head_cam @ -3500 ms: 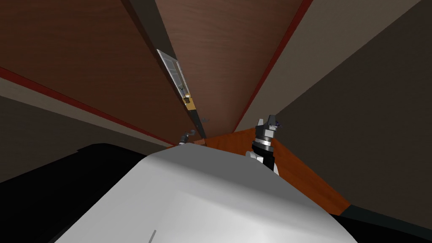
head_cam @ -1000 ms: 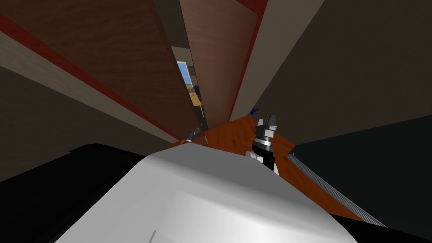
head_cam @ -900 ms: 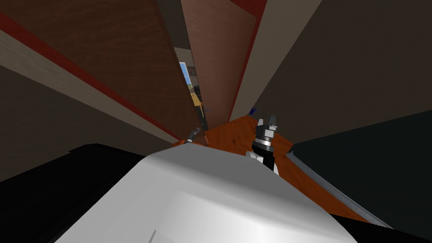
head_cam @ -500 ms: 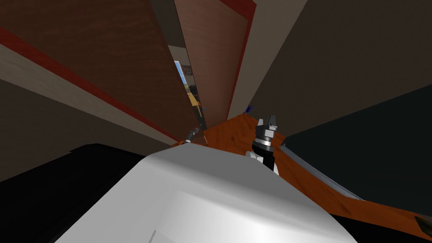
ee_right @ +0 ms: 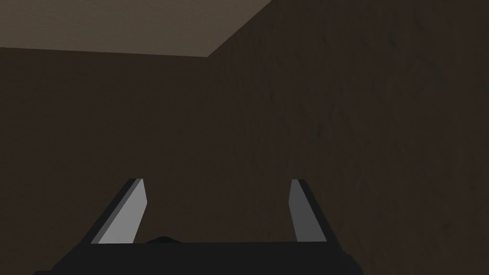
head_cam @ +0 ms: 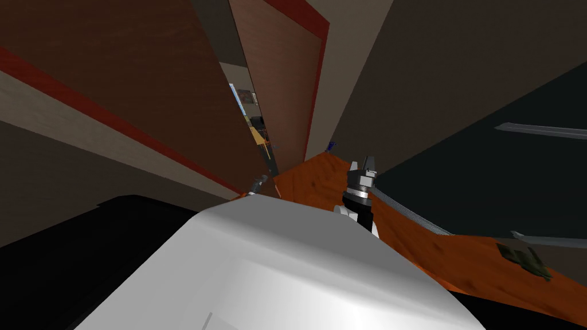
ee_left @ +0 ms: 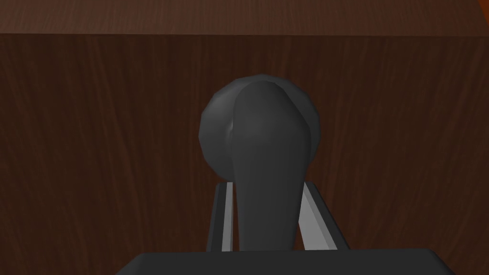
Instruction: Pull the door open
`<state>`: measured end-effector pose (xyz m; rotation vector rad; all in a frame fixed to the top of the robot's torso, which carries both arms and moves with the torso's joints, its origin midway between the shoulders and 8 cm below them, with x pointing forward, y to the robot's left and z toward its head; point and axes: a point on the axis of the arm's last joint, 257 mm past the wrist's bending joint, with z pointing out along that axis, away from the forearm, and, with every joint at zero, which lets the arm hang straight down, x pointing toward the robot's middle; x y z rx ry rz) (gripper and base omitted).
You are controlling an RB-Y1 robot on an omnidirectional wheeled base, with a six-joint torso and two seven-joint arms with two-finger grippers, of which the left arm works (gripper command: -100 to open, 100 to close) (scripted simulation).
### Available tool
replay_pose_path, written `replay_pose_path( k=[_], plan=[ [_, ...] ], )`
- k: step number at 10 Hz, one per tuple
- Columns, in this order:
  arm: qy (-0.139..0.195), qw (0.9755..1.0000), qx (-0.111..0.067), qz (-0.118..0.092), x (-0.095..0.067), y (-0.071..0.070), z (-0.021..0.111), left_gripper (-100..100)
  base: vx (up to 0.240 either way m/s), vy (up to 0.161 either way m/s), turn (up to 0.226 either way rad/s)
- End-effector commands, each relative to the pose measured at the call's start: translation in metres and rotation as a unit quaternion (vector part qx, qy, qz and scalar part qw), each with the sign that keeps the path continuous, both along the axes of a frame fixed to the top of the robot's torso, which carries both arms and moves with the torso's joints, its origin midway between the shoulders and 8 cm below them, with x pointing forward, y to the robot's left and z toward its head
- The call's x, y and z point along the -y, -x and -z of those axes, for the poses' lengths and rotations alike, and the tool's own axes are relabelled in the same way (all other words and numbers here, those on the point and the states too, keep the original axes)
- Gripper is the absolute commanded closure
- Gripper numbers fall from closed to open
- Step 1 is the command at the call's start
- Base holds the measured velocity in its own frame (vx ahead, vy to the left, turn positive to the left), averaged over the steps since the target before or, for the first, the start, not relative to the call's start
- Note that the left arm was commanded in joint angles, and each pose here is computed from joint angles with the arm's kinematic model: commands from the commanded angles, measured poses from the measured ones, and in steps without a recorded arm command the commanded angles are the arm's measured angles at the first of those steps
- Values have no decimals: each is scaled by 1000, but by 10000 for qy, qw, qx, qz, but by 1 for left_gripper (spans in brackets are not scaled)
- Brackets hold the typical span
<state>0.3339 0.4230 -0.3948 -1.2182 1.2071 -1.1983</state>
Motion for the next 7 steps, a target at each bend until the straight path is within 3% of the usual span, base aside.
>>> replay_pose_path(
  k=[1, 4, 5, 7],
  plan=[
    [12, 10000, 18, 8, -6, 7, -1, 100, -154, 26, -198],
    [4, 10000, 29, -25, -20, 19, -3, 100, -186, 51, -180],
    [19, 10000, 37, 6, -15, 16, -2, 100, -95, 16, -37],
    [22, 10000, 24, 58, -16, 28, -1, 100, -152, 54, -162]
  ],
)
